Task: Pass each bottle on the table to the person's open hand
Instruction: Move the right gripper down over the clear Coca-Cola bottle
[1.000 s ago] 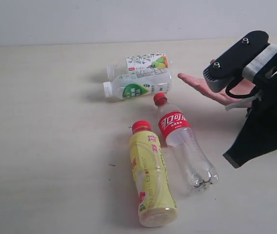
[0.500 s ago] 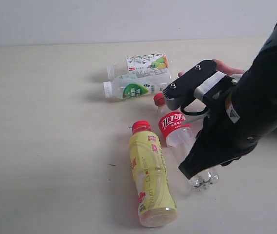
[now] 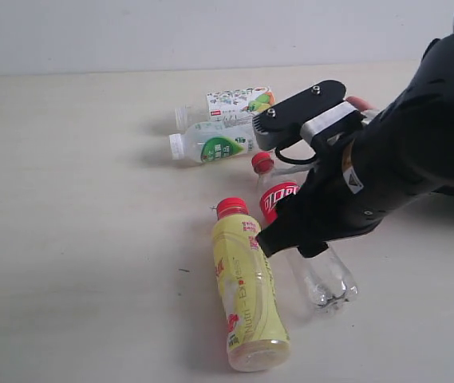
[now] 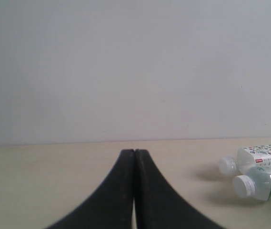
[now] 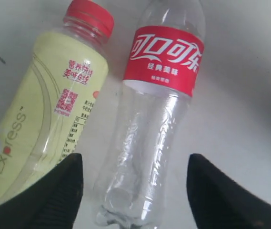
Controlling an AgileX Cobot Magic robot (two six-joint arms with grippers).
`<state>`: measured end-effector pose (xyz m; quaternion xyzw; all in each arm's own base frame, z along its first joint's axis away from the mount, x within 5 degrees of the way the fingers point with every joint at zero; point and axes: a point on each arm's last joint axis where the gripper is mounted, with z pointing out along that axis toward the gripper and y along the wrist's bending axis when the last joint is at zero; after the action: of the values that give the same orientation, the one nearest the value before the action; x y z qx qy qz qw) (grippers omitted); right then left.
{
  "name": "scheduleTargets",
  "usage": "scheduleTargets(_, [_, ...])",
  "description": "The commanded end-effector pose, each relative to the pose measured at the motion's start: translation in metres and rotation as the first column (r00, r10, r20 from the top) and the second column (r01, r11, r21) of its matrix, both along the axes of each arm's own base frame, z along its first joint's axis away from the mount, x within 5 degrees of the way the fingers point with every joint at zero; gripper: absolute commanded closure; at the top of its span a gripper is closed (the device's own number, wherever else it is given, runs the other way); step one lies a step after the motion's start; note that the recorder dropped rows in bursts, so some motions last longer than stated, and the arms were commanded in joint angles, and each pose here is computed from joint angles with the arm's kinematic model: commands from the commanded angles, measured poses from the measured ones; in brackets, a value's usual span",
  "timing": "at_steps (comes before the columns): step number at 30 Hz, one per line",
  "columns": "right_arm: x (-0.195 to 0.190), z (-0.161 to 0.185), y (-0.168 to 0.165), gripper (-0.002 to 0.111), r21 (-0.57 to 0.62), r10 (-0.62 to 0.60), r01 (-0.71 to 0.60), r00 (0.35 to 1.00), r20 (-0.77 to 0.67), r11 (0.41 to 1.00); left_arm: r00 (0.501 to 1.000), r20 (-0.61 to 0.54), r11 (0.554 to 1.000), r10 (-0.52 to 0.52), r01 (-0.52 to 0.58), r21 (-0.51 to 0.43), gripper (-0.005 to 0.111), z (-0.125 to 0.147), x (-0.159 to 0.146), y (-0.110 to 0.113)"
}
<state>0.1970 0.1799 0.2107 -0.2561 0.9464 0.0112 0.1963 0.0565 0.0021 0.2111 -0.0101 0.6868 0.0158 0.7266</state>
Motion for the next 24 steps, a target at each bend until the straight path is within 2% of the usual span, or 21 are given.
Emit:
scheduleTargets(1, [0.006, -0.009, 0.007, 0.047, 0.001, 0.008, -0.008, 1.0, 0.01, 1.0, 1.0, 0.002, 1.0, 0.003, -0.003, -0.005, 0.107, -0.001, 0.0, 0.0])
scheduleTargets(4, [0.01, -0.016, 0.004, 0.047, -0.04, -0.044, 0.044, 0.999, 0.008, 0.998, 1.0, 0.002, 1.0, 0.003, -0.003, -0.005, 0.107, -0.001, 0.0, 0.0])
scheduleTargets(9, [0.013, -0.022, 0.0, 0.039, -0.103, -0.093, 0.094, 0.995, 0.02, 0.99, 1.0, 0.002, 1.0, 0.003, -0.003, -0.005, 0.107, -0.001, 0.0, 0.0])
scheduleTargets(15, [0.014, -0.022, 0.002, 0.037, -0.085, -0.087, 0.089, 0.996, 0.026, 0.992, 1.0, 0.002, 1.0, 0.003, -0.003, -0.005, 0.107, -0.001, 0.0, 0.0])
scheduleTargets(18, [0.013, -0.023, 0.002, 0.028, -0.088, -0.093, 0.095, 0.995, 0.019, 0.992, 1.0, 0.002, 1.0, 0.003, -0.003, -0.005, 0.107, -0.001, 0.0, 0.0])
scheduleTargets(24, [0.014, -0.027, 0.003, 0.027, -0.095, -0.091, 0.092, 0.996, 0.012, 0.991, 1.0, 0.002, 1.0, 0.003, -0.003, -0.005, 0.107, -0.001, 0.0, 0.0])
